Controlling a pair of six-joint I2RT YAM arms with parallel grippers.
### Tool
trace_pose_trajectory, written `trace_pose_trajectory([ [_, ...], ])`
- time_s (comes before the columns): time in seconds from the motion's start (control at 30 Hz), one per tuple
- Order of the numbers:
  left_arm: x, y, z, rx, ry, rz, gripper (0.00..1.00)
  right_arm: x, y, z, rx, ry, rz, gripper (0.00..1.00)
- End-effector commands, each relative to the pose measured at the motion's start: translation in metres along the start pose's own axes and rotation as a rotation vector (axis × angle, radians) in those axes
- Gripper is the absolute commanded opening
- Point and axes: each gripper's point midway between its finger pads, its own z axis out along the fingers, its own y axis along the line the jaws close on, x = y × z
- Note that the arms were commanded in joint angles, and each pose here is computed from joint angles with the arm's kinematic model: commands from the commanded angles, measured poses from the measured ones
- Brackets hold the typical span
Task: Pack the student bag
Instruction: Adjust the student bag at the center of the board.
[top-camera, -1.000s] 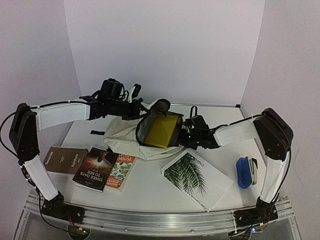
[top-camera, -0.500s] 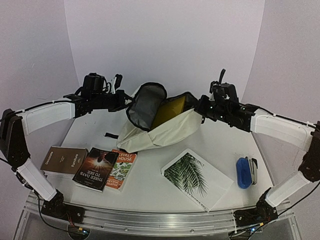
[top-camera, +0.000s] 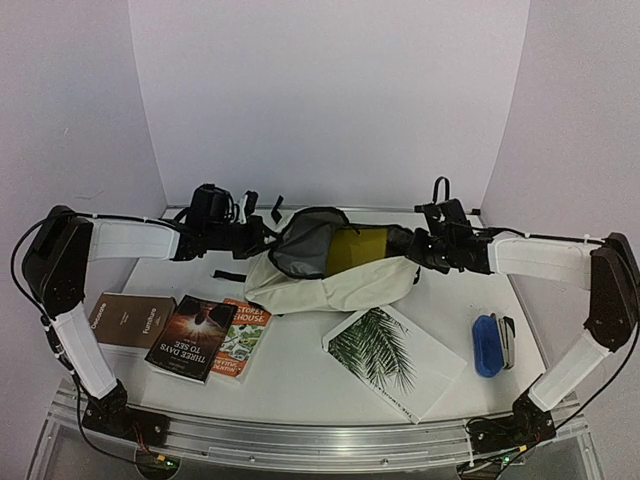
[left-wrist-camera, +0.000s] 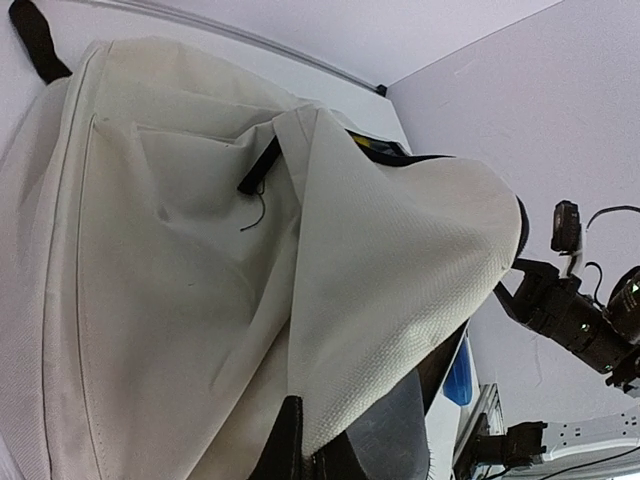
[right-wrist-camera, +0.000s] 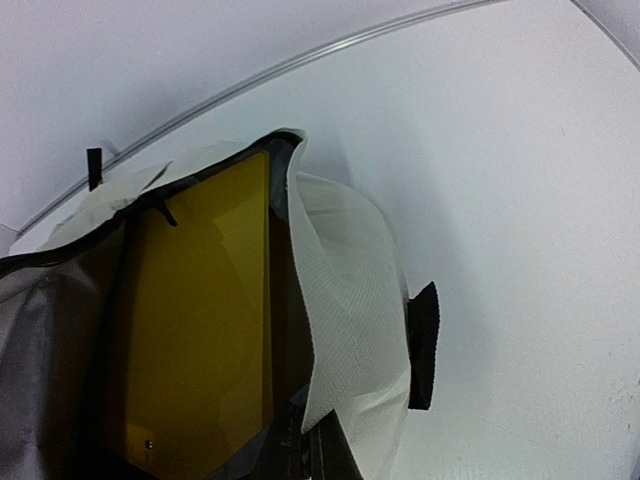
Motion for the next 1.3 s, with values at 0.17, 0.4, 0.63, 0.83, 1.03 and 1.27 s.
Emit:
trace_pose_trajectory([
  [0.17, 0.017, 0.033, 0.016, -0.048, 0.027, -0.067, 0.0, 0.018, -0.031, 0.035, 0.061, 0.017, 0.014, 0.0],
  [0.4, 0.035, 0.05, 0.03, -0.084, 0.111, -0.077, 0.06, 0.017, -0.021, 0.037, 0.023, 0.034, 0.006, 0.15],
  [0.63, 0.02, 0.034, 0.015, -0.089, 0.081, -0.004, 0.35, -0.005, -0.003, 0.013, -0.055, -0.005, -0.016, 0.52],
  [0.83, 0.007, 0.022, -0.014, -0.145, 0.033, 0.048, 0.64, -0.022, 0.005, -0.017, -0.098, -0.032, -0.051, 0.71],
  [1.03, 0.0, 0.002, -0.054, -0.159, -0.042, 0.062, 0.82, -0.03, 0.018, -0.049, -0.192, -0.04, -0.05, 0.79],
  [1.27, 0.018, 0.017, -0.086, -0.242, -0.01, 0.011, 0.91, -0.016, 0.054, -0.083, -0.416, 0.033, 0.0, 0.84],
])
